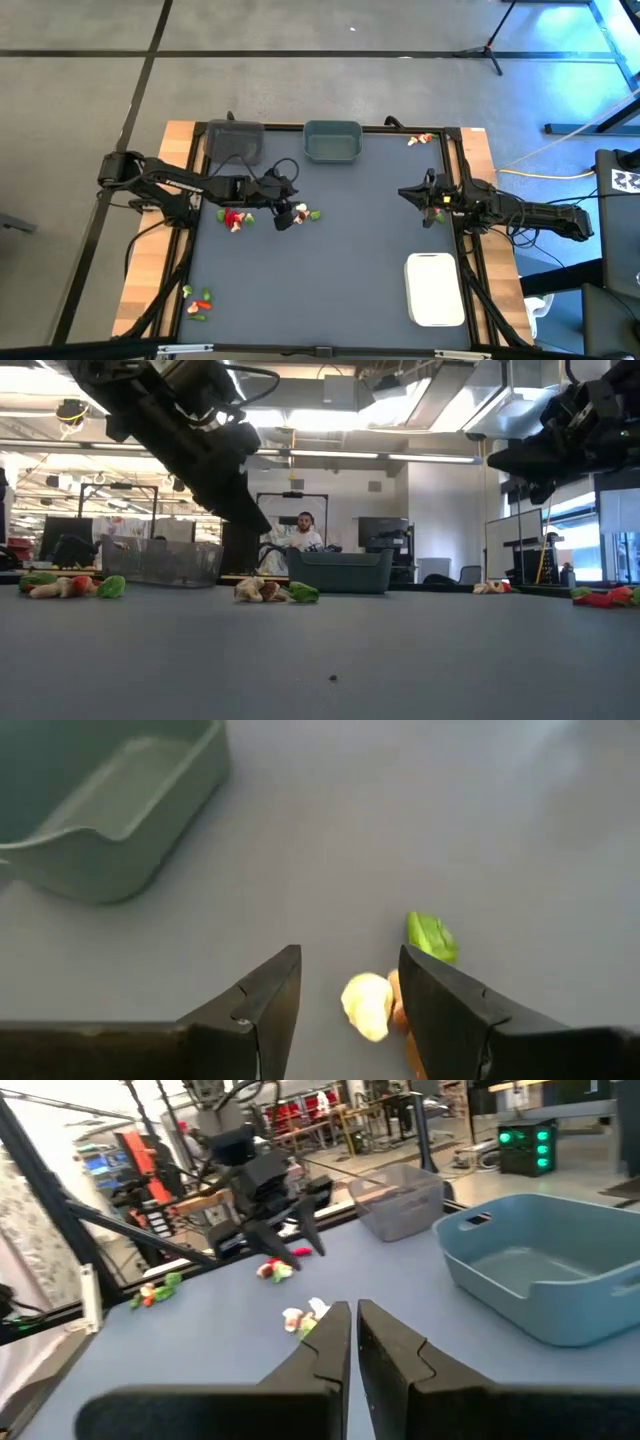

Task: Sort produce into baskets
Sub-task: Put the brown mushroom into the blue bin

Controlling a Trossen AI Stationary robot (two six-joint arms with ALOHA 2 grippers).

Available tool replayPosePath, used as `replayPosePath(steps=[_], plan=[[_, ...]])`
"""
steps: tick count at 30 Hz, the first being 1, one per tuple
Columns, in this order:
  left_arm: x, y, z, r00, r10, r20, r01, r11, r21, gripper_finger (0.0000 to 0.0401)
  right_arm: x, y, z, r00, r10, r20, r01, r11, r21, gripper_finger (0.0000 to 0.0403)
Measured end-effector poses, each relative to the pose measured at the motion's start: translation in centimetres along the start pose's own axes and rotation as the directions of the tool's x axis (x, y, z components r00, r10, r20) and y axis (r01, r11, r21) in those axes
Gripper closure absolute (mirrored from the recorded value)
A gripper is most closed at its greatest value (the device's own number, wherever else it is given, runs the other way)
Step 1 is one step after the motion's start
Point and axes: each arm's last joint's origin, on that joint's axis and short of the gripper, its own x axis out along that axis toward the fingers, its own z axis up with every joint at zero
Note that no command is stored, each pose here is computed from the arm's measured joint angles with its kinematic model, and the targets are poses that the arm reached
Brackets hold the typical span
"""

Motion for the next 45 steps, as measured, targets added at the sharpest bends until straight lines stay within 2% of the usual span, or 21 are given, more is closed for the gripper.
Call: replayPosePath(steps=[12,16,23,29,33,41,45], plan=[[2.0,-0.8,-1.7,0.995,-0.006,-0.095,0.009,1.000,0.029,0.0235,0.2,-0.4,0.0,0.992,-0.124,0.022,0.124,0.992,-0.003,0.0377],[2.2,-0.9,-2.0,0.992,-0.044,-0.118,0.048,0.998,0.032,0.0235,0.2,-0.4,0.0,0.991,-0.130,0.021,0.130,0.992,-0.004,0.0377],[2.3,-0.4,-1.9,0.993,-0.026,-0.114,0.033,0.997,0.065,0.0235,0.2,-0.5,0.0,0.986,-0.163,0.029,0.164,0.985,-0.049,0.0377],[2.9,-0.1,-2.3,0.991,-0.032,-0.133,0.038,0.998,0.043,0.0235,0.2,-0.4,0.2,0.986,-0.160,0.048,0.162,0.985,-0.051,0.0377],[3.8,-0.4,-2.9,0.986,-0.072,-0.148,0.077,0.997,0.031,0.0235,0.2,-0.4,0.2,0.986,-0.161,0.046,0.163,0.985,-0.052,0.0377],[4.3,-0.5,-3.1,0.986,-0.072,-0.148,0.077,0.996,0.034,0.0235,0.2,-0.5,0.1,0.986,-0.161,0.044,0.163,0.985,-0.052,0.0377],[4.3,-0.5,-3.1,0.987,-0.071,-0.146,0.076,0.997,0.030,0.0255,0.2,-0.5,0.1,0.984,-0.169,0.046,0.172,0.984,-0.051,0.0377]])
